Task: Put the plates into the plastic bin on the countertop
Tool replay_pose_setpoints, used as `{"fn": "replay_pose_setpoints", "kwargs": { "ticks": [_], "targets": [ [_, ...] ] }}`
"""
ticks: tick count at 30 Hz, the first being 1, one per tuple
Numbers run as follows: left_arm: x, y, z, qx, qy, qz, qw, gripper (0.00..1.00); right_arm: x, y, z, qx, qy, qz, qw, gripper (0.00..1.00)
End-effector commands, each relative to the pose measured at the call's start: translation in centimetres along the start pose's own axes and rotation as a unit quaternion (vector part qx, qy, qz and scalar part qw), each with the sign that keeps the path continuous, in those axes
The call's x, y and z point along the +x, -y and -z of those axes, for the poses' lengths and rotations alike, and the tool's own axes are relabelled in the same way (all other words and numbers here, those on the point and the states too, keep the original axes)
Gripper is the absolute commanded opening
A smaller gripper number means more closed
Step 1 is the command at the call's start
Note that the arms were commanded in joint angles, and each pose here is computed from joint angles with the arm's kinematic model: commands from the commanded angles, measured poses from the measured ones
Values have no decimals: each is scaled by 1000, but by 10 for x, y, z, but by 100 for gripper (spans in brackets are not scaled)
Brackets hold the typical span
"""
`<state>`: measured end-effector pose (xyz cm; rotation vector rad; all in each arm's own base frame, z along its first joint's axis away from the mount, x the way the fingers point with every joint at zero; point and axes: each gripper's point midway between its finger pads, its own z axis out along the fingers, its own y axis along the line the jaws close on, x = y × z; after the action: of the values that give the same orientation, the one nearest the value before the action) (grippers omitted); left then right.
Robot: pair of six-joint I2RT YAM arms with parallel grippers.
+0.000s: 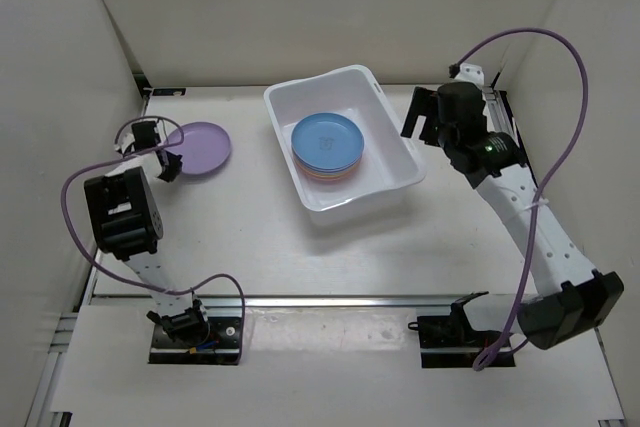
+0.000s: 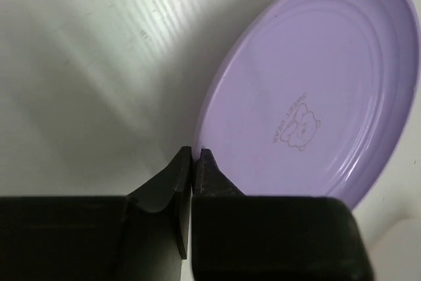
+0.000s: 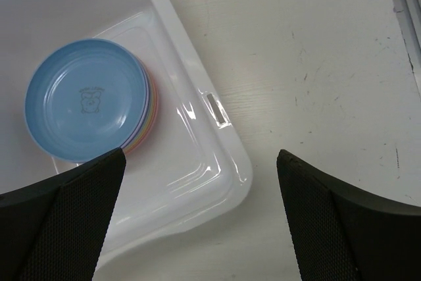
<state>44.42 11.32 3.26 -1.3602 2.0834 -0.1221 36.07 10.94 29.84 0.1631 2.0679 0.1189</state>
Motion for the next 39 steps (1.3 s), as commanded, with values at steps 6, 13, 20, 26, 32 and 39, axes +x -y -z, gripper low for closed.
{"fn": "replay_pose_setpoints", "kwargs": {
  "ticks": [6,13,20,26,32,39],
  "targets": [
    [-72,98,161,167,163,-59,971,10,-3,30,25,51,33,-20,998,99],
    [-59,177,245,328,154,-120,924,10,-1,36,39,46,43,-29,998,99],
    [72,264,253,382,75,-248,887,10,-9,53,55,73,67,-22,995,99],
    [164,291,234,351,27,-324,878,10,-4,62,61,82,68,-21,994,99],
    [201,298,197,305,3,-363,880,18,1,72,66,102,67,-21,992,99],
    [215,301,171,243,-4,-387,890,33,-1,83,67,129,73,-13,989,99]
  ]
}}
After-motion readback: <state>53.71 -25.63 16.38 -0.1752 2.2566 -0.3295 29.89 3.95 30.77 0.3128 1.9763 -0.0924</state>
